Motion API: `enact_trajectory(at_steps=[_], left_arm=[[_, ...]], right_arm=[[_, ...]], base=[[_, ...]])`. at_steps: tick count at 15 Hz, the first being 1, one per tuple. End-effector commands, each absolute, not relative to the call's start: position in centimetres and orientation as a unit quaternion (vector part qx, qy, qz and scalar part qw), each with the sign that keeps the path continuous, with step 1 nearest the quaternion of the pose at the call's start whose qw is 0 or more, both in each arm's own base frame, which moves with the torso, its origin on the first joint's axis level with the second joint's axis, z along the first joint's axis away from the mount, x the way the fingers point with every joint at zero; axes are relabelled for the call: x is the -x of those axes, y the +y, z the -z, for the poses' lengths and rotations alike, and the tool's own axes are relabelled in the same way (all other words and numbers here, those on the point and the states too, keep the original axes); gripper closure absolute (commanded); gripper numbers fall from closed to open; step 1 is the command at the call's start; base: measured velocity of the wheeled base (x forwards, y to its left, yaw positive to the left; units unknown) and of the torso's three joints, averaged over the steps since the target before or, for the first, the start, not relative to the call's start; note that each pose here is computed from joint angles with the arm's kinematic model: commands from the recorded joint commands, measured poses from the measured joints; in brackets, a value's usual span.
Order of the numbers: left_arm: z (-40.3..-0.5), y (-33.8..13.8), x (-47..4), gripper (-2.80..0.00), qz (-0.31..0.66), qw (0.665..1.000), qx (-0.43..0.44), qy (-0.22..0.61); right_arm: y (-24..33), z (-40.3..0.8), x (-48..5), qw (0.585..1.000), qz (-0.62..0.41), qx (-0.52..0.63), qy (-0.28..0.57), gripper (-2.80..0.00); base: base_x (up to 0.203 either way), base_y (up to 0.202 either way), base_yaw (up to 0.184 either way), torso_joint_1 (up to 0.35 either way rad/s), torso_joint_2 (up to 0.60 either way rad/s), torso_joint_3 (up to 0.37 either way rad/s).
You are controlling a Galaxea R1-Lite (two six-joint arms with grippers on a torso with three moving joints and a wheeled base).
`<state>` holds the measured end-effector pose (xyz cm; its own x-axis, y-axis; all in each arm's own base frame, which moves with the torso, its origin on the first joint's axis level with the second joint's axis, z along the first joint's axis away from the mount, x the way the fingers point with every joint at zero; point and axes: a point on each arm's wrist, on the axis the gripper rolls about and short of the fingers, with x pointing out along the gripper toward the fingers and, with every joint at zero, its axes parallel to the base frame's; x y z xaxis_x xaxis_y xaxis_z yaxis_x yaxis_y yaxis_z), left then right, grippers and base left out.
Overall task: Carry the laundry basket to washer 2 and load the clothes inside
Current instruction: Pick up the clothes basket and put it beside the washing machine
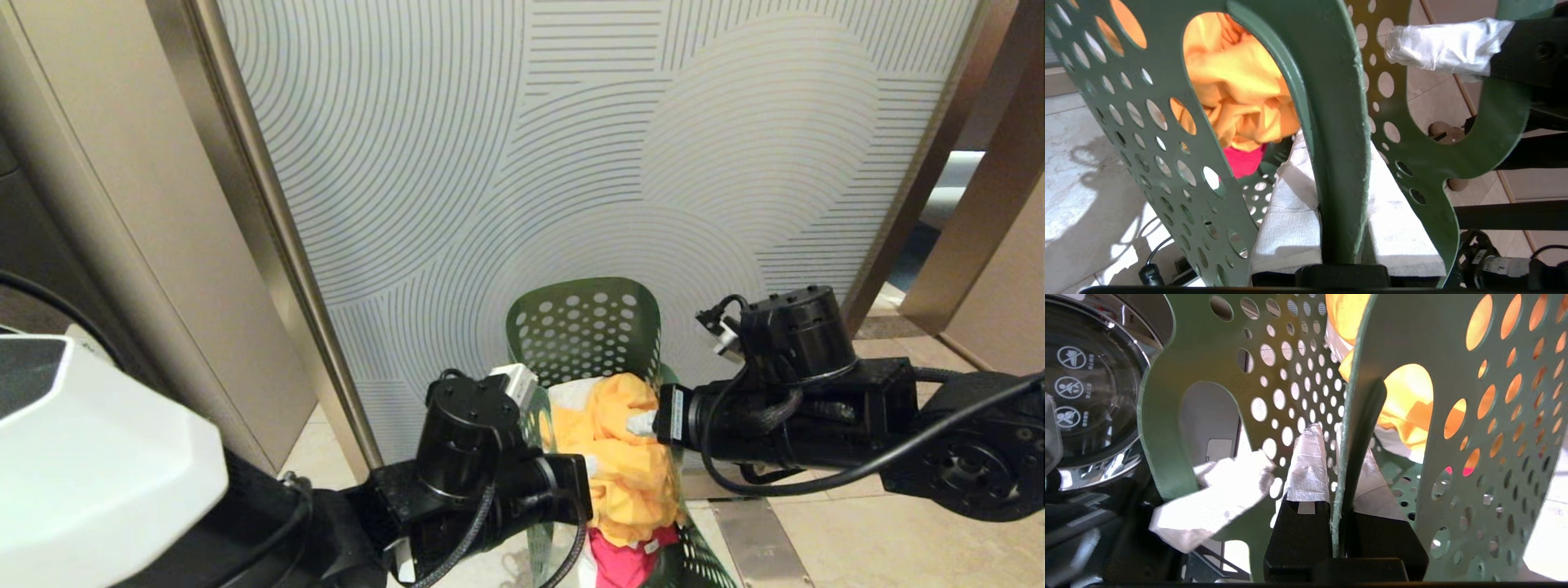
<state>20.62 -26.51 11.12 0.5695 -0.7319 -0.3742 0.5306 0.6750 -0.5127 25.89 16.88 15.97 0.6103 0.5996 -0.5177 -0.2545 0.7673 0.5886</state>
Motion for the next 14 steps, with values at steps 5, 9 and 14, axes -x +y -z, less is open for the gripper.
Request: enact_trajectory(at_steps=[5, 9, 14], left_arm=[[-11.85, -25.99, -19.90, 0.00, 0.369, 0.867, 0.179, 0.282], [-11.70, -26.20, -19.72, 0.00, 0.372, 0.865, 0.177, 0.285], [-11.37, -26.37, -19.81, 0.00, 0.371, 0.865, 0.175, 0.289]], right_arm=[[16.77, -16.11, -24.92, 0.862, -0.256, -0.235, 0.368, 0.00], [16.79, -15.87, -24.79, 0.861, -0.255, -0.233, 0.372, 0.00], [16.68, -15.88, -24.70, 0.861, -0.254, -0.234, 0.373, 0.00]], base=[[0.000, 0.000, 0.000, 0.000, 0.00, 0.000], [0.000, 0.000, 0.000, 0.000, 0.00, 0.000], [0.000, -0.005, 0.076, 0.002, 0.00, 0.002]])
